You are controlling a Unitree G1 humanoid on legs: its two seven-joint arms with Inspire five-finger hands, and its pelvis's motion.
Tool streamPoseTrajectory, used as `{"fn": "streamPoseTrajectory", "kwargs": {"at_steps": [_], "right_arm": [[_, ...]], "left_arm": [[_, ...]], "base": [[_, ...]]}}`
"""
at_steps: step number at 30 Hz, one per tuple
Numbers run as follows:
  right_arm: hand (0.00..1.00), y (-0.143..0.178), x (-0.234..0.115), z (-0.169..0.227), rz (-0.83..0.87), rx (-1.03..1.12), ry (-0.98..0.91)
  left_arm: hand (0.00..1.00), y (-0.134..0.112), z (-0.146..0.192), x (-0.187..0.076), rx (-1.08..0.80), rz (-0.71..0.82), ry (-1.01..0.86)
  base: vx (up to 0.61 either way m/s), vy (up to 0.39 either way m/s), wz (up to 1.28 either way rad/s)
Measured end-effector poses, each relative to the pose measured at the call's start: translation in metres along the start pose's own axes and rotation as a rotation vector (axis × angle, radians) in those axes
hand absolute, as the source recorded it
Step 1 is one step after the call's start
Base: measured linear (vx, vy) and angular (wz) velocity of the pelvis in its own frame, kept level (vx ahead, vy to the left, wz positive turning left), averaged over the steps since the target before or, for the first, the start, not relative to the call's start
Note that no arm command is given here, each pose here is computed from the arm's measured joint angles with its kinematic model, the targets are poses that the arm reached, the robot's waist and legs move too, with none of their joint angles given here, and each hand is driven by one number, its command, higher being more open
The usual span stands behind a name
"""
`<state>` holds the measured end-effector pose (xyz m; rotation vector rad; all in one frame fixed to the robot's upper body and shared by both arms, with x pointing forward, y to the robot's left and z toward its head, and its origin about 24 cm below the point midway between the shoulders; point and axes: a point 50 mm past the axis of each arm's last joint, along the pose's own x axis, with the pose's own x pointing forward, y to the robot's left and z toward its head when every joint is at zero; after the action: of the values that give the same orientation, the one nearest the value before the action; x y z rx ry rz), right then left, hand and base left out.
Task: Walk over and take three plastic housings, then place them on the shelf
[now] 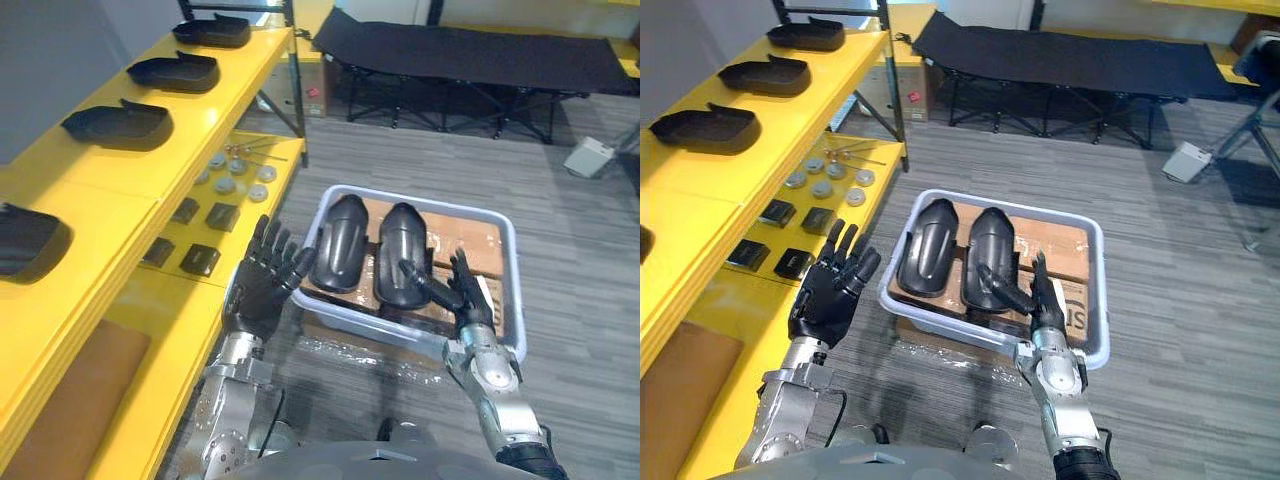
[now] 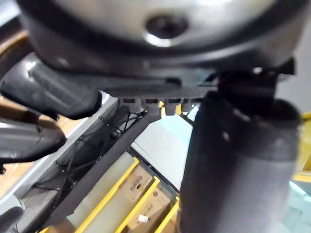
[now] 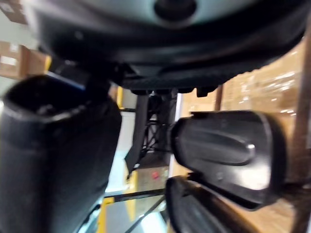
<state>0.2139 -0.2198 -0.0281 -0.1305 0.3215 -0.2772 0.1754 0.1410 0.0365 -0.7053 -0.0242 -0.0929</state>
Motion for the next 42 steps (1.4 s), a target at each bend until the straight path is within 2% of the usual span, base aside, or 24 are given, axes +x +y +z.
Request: {"fn": "streamPoseTrajectory", "kwargs": {"at_steps": [3, 5, 7, 10, 14, 20, 33, 34, 37, 42], "right_arm": [[1.00, -0.014, 0.024, 0.005, -0.124, -0.057, 0.023], [1.00, -0.029, 0.044, 0.028, -0.216, -0.096, -0.030], [1.00, -0.049, 0.065, 0.070, -0.353, -0.109, -0.138], [1.00, -0.070, 0.076, 0.110, -0.490, -0.145, -0.244], [1.00, -0.089, 0.082, 0.133, -0.580, -0.164, -0.289], [1.00, -0.108, 0.097, 0.143, -0.620, -0.206, -0.213], [1.00, -0.174, 0.100, 0.195, -0.693, -0.279, -0.079], [0.00, -0.178, 0.099, 0.203, -0.696, -0.286, -0.077], [0.00, -0.182, 0.098, 0.209, -0.704, -0.321, -0.063], [0.00, -0.222, 0.077, 0.221, -0.820, -0.472, -0.014]], "left_arm": [[1.00, 0.005, 0.005, 0.000, 0.021, 0.010, -0.007], [1.00, 0.004, 0.006, 0.003, 0.024, -0.004, -0.014], [1.00, 0.001, 0.009, 0.007, 0.032, -0.034, -0.023], [1.00, 0.001, 0.012, 0.009, 0.051, -0.062, -0.026], [1.00, 0.001, 0.014, 0.009, 0.060, -0.069, -0.042], [1.00, -0.009, 0.017, 0.019, 0.064, -0.134, -0.082], [1.00, -0.009, -0.014, 0.035, -0.024, -0.124, 0.031], [1.00, -0.008, -0.015, 0.034, -0.025, -0.121, 0.029], [1.00, -0.004, -0.019, 0.035, -0.025, -0.101, 0.044], [1.00, 0.001, -0.025, 0.038, -0.046, -0.070, 0.066]], "base": [[-0.08, 0.045, 0.27], [-0.13, 0.026, 0.27], [-0.15, 0.032, 0.20], [-0.12, 0.043, 0.19], [-0.05, 0.024, 0.14], [-0.06, 0.002, 0.06], [-0.09, 0.005, 0.05], [-0.06, -0.004, 0.06], [-0.03, -0.009, 0.08], [-0.02, -0.012, 0.15]]}}
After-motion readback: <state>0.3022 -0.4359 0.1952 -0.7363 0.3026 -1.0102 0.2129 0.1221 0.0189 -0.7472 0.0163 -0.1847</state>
